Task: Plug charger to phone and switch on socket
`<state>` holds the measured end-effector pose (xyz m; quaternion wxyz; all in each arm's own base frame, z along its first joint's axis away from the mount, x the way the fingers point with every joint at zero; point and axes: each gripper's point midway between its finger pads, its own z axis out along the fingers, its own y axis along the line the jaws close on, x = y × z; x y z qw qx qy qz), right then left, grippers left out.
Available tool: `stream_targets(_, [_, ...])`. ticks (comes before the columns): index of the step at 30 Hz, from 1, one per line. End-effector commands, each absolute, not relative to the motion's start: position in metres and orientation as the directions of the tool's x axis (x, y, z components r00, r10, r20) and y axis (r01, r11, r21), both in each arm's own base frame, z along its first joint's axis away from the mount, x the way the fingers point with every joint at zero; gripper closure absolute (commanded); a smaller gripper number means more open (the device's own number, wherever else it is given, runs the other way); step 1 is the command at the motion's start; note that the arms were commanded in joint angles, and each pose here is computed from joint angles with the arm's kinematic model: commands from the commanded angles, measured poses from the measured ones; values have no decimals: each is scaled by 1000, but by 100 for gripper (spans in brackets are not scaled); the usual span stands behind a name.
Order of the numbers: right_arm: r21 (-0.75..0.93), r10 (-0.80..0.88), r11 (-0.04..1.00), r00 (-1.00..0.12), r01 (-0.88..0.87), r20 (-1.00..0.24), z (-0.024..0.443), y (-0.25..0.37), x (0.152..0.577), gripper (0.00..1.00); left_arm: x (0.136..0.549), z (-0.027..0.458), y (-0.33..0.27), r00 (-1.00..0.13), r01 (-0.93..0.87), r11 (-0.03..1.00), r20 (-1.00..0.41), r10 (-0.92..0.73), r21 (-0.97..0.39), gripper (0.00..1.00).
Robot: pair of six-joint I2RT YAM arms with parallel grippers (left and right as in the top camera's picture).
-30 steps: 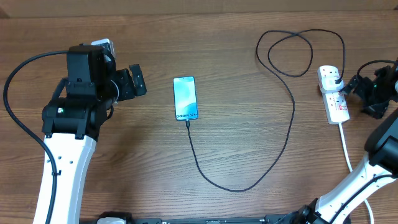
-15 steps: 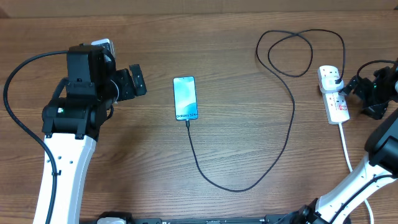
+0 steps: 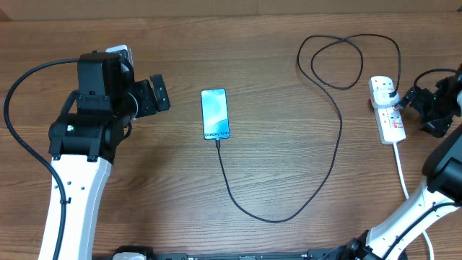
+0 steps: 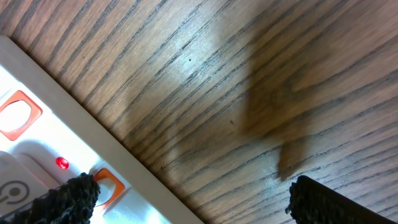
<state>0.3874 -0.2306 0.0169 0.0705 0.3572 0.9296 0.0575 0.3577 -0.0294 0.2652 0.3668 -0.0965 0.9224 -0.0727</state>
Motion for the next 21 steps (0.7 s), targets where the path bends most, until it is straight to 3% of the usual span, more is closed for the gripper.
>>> stream_targets(1, [62,670,743,-739,667,-73,5,-236,377,0,359,267,-27,-705,-144,969,-666,-244,-202,0])
stream_targets(21, [39,674,738,-735,673,-66,5,-238,373,0,359,267,-27,-705,-144,969,-666,-244,-202,0])
